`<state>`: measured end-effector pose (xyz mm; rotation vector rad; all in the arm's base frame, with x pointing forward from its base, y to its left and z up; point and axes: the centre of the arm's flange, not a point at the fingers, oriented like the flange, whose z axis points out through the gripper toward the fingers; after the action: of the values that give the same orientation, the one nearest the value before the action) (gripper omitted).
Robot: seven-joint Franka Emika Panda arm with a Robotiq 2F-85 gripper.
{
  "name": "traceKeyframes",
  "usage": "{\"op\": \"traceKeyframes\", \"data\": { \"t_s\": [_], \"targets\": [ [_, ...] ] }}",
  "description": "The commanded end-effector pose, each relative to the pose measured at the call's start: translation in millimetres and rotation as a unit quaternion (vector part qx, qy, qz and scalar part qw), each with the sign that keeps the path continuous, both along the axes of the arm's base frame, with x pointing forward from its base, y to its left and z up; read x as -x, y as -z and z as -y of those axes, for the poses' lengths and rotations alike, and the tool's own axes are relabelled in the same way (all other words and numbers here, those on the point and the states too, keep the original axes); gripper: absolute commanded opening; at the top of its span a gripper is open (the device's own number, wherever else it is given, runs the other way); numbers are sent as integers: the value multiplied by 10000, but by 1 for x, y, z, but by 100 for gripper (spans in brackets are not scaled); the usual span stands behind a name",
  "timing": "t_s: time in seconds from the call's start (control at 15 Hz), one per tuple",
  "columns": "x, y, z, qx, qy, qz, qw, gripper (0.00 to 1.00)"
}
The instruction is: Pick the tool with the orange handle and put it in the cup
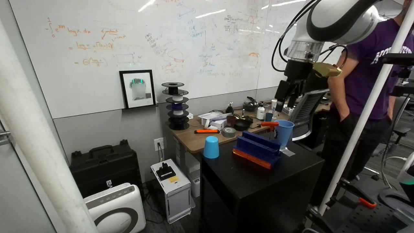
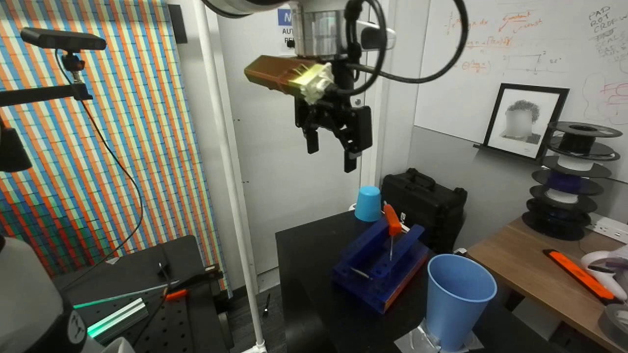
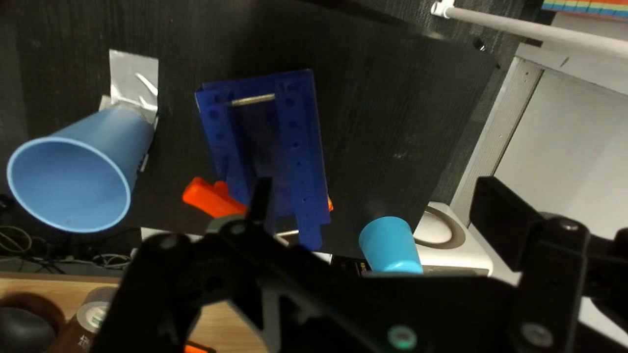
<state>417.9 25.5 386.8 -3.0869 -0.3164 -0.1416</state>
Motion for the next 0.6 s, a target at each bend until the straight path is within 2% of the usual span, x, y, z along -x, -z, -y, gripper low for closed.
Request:
{"op": "traceKeyframes", "data": {
  "t_s": [0.0, 0.27, 0.53],
  "targets": [
    [-65, 8, 14, 90, -596, 136, 9981, 100],
    [-102, 31, 17, 185, -1218, 81, 9924, 100],
    [-123, 61, 17, 246, -1812, -150, 9830, 100]
  ]
}}
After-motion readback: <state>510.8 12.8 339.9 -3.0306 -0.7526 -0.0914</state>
